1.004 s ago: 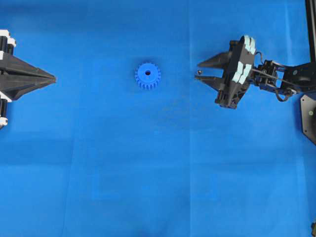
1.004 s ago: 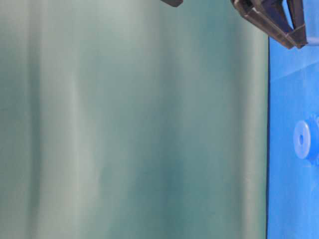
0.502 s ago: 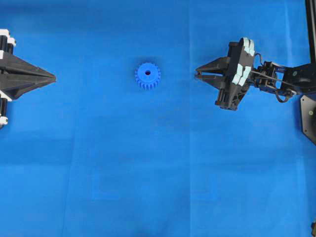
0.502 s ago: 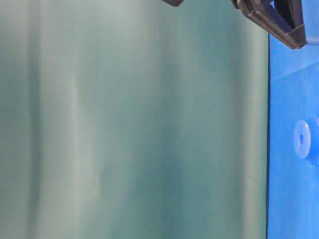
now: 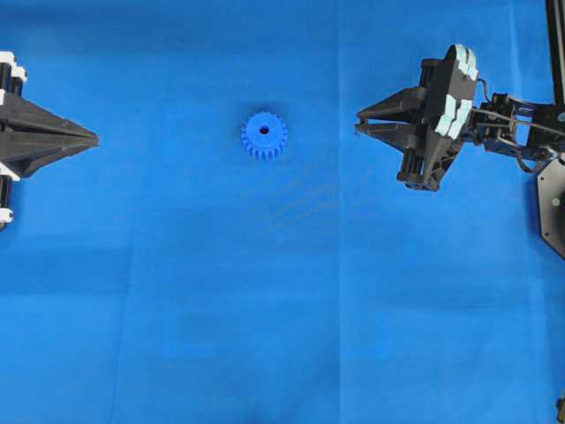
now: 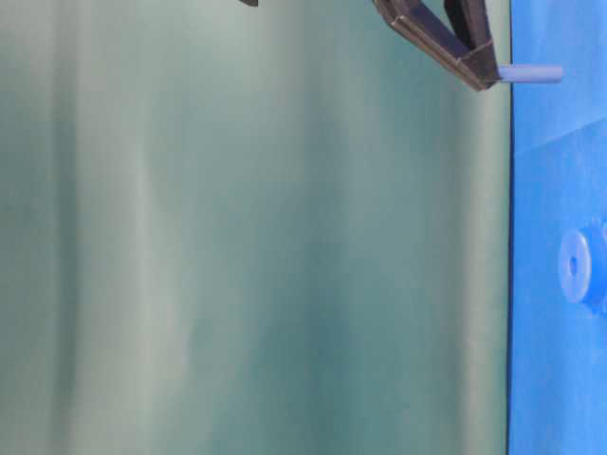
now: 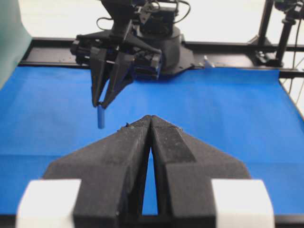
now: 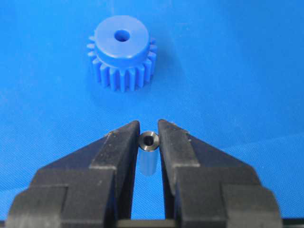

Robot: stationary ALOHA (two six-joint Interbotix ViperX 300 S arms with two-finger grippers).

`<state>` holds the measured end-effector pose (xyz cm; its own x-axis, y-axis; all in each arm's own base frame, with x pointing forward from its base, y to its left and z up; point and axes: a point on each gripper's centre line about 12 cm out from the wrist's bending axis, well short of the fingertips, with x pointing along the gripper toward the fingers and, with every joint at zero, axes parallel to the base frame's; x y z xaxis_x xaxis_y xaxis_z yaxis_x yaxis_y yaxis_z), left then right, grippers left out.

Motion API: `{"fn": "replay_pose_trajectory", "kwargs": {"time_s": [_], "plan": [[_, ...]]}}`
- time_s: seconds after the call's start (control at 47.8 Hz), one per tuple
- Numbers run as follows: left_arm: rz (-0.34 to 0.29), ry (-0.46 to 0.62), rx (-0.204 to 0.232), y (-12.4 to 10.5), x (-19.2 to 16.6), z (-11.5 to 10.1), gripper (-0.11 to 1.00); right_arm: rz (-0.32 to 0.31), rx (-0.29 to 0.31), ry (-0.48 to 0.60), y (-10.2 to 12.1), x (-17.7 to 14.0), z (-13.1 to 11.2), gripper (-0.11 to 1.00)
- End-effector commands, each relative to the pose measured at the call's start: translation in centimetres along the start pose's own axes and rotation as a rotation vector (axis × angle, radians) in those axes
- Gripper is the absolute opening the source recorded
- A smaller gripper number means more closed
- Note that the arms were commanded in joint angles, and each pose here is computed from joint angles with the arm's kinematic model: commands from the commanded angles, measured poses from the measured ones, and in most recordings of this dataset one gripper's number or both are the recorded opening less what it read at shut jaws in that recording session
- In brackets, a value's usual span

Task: Insert the shaft placed at a random location into the center hole of the small gear at another random location.
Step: 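Carry the held shaft left over the blue gear's center hole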

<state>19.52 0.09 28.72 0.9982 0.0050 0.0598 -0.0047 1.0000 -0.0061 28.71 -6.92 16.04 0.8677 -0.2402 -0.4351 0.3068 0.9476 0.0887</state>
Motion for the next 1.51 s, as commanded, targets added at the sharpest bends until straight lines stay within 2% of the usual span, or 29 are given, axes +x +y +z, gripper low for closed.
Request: {"fn": "replay_pose_trajectory", "kwargs": {"time_s": [0.0,0.314,0.69,0.879,1.172,1.485], "plan": [[0.003,-0.006,-0.001,0.1,0.2,0.3,0.00,0.005,0.003,-0.041,0.2,0.0,1.3,0.04],[0.003,-0.005,-0.001,0.1,0.2,0.3,0.00,0.021,-0.004,-0.061,1.0,2.1,3.2,0.04],[0.003,-0.006,-0.003,0.1,0.2,0.3,0.00,0.044,-0.026,-0.064,2.5,7.8,6.9,0.04],[0.003,-0.006,-0.003,0.1,0.2,0.3,0.00,0.056,-0.039,-0.064,3.2,9.7,8.2,0.04],[0.003,-0.006,-0.003,0.1,0.2,0.3,0.00,0.057,-0.039,-0.060,3.2,10.3,8.4,0.04],[0.003,-0.005,-0.003,0.1,0.2,0.3,0.00,0.050,-0.041,-0.018,3.0,11.5,6.7,0.04]]}}
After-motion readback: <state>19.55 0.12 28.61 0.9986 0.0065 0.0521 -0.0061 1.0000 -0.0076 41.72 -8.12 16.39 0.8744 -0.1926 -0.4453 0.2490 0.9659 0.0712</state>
